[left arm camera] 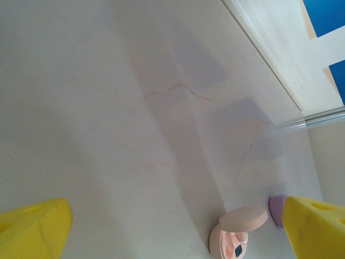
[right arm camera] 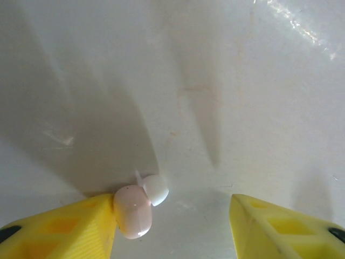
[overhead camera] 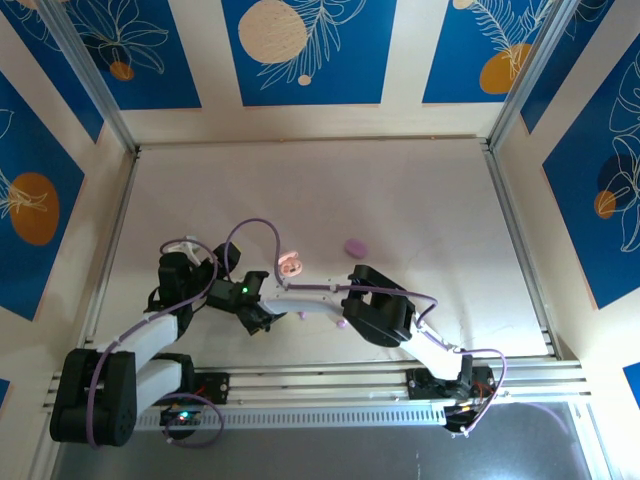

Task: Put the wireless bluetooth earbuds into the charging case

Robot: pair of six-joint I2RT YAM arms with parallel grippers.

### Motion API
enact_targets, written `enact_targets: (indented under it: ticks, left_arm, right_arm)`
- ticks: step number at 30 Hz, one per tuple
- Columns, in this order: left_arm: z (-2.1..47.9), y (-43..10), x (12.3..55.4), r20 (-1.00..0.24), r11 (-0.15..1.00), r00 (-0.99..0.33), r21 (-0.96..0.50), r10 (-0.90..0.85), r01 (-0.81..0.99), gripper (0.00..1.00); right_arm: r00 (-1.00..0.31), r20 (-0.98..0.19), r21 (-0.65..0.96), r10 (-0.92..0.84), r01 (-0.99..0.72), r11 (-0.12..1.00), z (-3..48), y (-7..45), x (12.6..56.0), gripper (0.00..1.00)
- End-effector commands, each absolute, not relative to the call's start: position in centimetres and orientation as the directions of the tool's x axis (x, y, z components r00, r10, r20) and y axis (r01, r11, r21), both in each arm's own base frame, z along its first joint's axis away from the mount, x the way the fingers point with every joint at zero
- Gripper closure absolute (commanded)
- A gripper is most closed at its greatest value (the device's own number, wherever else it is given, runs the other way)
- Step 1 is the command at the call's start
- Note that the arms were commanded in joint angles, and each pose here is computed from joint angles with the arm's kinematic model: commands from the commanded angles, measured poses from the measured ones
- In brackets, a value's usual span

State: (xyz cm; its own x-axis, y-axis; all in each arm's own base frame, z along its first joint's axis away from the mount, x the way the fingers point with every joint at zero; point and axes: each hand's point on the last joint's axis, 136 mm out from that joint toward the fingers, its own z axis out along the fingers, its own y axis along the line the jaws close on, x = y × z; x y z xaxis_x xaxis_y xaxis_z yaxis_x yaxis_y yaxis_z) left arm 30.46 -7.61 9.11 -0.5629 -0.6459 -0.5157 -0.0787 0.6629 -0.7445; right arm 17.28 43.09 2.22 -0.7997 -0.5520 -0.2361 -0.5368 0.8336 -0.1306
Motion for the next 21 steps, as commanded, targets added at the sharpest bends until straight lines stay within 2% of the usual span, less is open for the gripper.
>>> enact_targets:
  ticks: [1,21]
  left_arm:
    - [9.7,-7.4,30.6,-0.542,0.677,-0.554,-0.734,-0.633,-0.054,0.00]
    - [9.9,-7.4,30.6,-0.546,0.678,-0.551,-0.734,-0.631,-0.049,0.00]
  right_arm:
    - [-0.797,-0.208,-0.233,-0.567,-0.523,0.820,2.1,40.6,18.0,0.43]
    - [-0.783,-0.253,-0.202,-0.568,-0.531,0.823,4.7,39.2,19.1,0.43]
